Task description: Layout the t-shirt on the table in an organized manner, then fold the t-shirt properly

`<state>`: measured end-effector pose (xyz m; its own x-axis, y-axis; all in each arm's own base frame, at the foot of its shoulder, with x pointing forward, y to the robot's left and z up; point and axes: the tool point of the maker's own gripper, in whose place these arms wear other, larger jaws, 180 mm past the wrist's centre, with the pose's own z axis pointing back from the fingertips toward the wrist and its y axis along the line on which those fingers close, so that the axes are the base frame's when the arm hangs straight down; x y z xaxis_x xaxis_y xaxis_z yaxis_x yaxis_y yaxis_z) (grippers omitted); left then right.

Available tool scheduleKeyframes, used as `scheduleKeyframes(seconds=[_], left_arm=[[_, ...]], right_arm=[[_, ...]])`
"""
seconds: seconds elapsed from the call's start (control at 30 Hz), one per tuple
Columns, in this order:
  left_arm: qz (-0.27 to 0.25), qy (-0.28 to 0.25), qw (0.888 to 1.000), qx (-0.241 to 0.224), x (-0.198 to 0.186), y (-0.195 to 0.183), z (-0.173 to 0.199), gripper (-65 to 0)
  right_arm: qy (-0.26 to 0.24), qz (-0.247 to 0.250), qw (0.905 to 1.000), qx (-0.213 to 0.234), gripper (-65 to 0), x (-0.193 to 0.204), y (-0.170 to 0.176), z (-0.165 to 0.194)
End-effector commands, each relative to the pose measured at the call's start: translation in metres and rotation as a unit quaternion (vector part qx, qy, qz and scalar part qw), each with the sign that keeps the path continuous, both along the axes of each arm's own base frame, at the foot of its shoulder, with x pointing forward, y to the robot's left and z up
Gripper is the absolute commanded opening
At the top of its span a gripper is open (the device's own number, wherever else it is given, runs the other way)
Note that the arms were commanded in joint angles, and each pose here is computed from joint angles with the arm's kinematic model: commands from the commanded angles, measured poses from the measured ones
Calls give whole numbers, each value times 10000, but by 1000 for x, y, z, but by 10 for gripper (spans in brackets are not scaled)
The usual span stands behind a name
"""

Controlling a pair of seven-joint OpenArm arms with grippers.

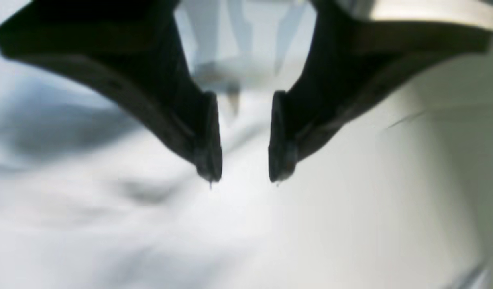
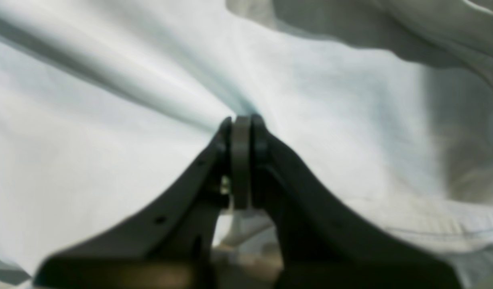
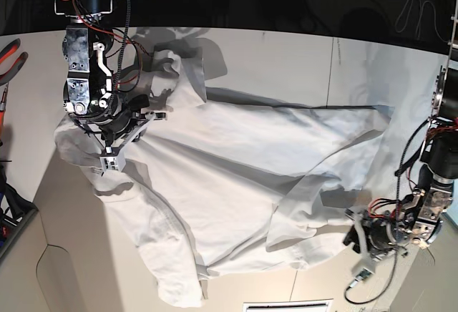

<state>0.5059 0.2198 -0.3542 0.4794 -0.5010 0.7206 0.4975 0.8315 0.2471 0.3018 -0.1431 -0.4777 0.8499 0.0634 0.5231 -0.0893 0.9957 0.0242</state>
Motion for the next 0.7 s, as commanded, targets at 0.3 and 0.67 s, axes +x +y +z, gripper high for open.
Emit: scheduleKeyframes(seconds=[0.3,0.67], left_arm=[[-1003,-469,9894,-945,19,-135,39,-422],[-1198,-588,9895,555,-26,-145,0,-370]], right_arm=[[301,-23,9994,-180,-640,-10,-8,-6],[251,-21,9995,-174,-640,-8,-8,-6]])
